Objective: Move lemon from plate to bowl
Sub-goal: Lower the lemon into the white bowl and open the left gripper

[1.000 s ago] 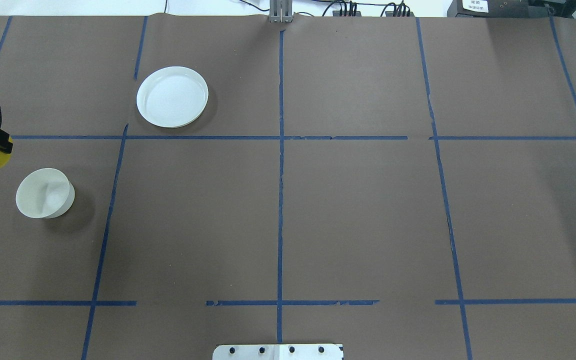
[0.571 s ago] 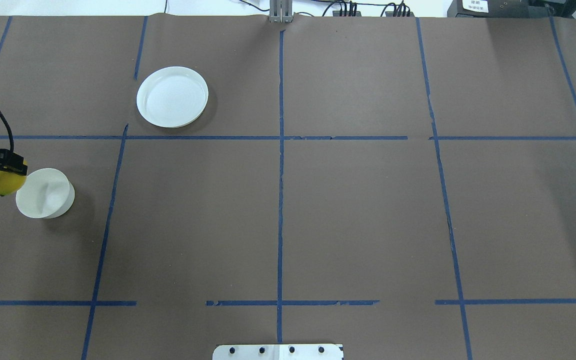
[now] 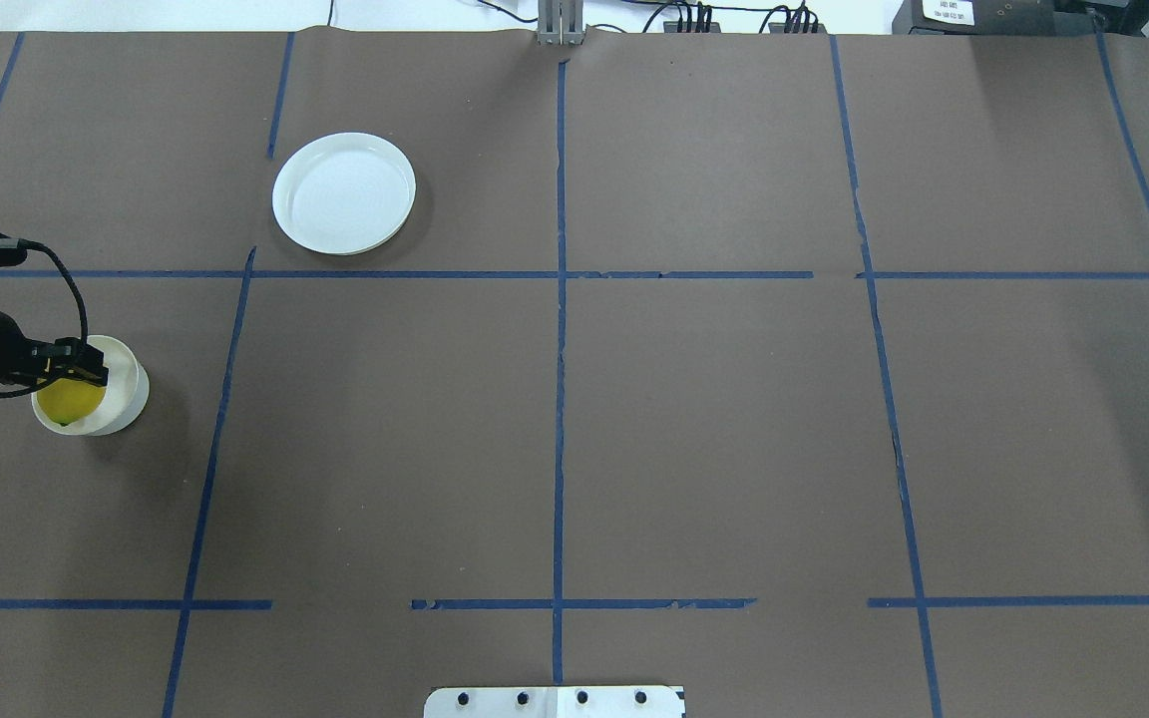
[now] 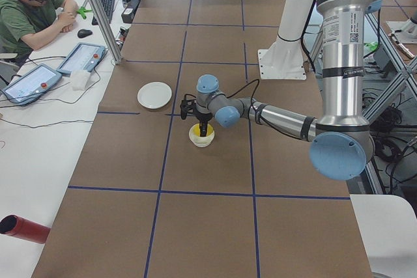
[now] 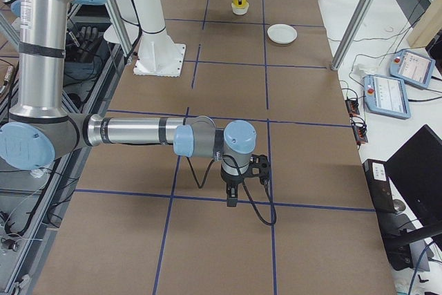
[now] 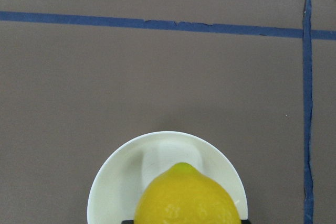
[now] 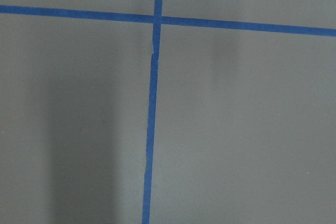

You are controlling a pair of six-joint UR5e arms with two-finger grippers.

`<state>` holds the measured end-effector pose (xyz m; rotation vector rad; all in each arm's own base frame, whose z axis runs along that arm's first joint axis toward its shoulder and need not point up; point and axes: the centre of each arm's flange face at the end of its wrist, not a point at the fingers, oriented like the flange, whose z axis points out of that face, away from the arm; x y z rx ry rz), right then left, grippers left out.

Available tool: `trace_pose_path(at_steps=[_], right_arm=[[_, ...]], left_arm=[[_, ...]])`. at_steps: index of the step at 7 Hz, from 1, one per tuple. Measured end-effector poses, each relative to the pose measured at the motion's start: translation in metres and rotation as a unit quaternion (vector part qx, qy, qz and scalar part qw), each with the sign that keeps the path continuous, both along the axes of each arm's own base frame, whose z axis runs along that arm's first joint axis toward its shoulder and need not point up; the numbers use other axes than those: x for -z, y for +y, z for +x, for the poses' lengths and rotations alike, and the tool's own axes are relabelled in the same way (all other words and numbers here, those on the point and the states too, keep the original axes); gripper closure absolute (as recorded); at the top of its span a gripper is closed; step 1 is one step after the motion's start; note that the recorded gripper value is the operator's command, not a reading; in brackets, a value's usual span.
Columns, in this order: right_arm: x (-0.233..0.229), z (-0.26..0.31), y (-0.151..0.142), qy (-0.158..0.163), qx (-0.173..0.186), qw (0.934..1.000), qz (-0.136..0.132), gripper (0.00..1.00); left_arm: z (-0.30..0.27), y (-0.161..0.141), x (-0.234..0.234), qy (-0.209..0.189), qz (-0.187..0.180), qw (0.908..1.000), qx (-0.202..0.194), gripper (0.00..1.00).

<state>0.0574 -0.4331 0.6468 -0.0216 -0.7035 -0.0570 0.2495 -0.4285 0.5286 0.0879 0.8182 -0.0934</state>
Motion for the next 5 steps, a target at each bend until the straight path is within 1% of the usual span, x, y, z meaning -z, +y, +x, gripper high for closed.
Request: trace_pose_path(at_steps=[1, 2, 3, 5], right_arm=[[-0.0002, 0.0000, 0.0002, 0.000, 0.000, 1.0000, 0.000, 0.00], [-0.0003, 0.0000, 0.0004, 0.000, 0.000, 1.0000, 0.000, 0.00], [-0.0004, 0.0000, 0.0005, 0.000, 0.000, 1.0000, 0.000, 0.00], [-0.0005, 0.0000, 0.0004, 0.000, 0.000, 1.0000, 0.000, 0.00]], left_arm=[[0.0030, -0.0025, -0.0081, 0.000, 0.002, 1.0000, -0.001, 0.59], [0.0052, -0.0050, -0.0112, 0.003, 0.006, 1.0000, -0.001, 0.09], [0.0065, -0.0062, -0.0122, 0.004, 0.008, 1.0000, -0.001, 0.01], [0.0071, -0.0067, -0.0129, 0.005, 0.008, 1.0000, -0.001, 0.01]])
